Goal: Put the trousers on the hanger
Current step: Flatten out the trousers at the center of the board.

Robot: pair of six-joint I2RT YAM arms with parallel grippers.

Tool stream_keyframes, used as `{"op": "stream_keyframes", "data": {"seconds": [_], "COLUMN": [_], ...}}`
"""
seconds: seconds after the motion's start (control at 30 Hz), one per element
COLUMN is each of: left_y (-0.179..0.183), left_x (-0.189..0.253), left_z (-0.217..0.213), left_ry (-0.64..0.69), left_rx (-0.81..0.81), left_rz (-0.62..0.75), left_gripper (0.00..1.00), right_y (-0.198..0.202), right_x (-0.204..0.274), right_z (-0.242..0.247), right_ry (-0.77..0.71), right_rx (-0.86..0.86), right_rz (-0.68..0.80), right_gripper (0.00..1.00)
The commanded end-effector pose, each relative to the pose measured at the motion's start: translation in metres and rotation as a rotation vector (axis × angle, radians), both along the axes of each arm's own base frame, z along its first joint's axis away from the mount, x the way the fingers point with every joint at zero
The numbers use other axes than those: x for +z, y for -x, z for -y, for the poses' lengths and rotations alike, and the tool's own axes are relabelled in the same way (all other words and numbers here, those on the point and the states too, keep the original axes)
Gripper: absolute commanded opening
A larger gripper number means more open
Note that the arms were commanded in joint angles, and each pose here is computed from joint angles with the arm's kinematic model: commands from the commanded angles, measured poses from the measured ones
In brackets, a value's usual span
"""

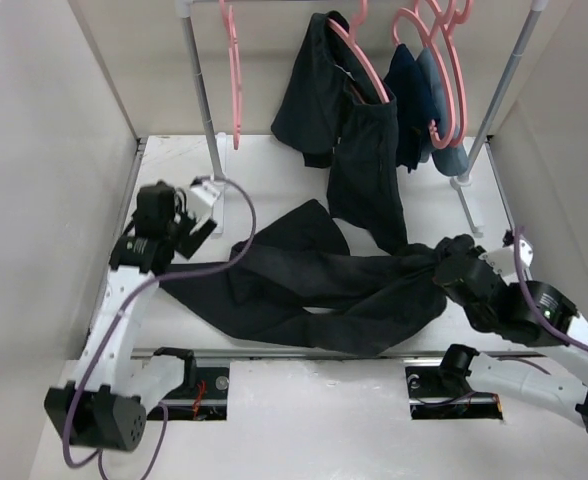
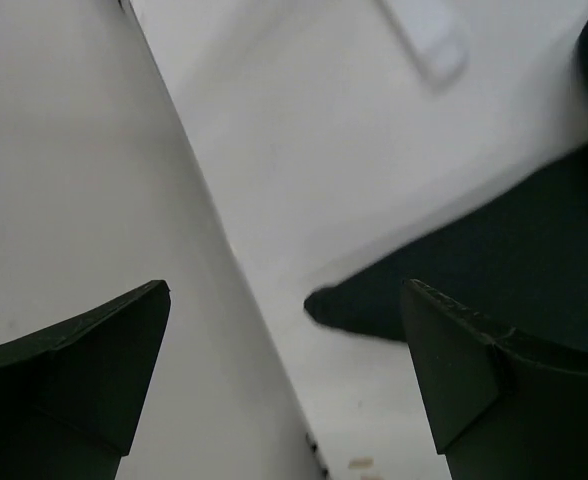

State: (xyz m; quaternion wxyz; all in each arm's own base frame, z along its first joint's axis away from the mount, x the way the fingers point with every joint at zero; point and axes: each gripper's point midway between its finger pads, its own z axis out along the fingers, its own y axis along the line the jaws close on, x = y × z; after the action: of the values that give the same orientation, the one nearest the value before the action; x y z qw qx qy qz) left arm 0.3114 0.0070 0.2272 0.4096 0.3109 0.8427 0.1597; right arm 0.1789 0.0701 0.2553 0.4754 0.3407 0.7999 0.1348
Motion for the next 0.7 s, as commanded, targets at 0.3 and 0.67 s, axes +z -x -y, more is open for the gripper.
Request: {"op": "stream_keyframes", "data": {"seconds": [0.3, 0.67], "left_y": [0.048, 0.074], "left_x": [-0.157, -0.206], "left_z": [-0.077, -0.077], "left_ry": [-0.109, -0.030], "left_rx": [0.179, 0.200], "left_rz": [-0.463, -0.592], "left_gripper": [0.99, 0.06], "right_y": [0.000, 0.000], "right_x": [0.002, -0.008], "right_z": [0.024, 0.016], "right_ry": [0.213, 0.221], "right_rx": [-0.007, 0.018], "right_rz": [-0.023, -0.057], "right_gripper": [0.00, 0.00]}}
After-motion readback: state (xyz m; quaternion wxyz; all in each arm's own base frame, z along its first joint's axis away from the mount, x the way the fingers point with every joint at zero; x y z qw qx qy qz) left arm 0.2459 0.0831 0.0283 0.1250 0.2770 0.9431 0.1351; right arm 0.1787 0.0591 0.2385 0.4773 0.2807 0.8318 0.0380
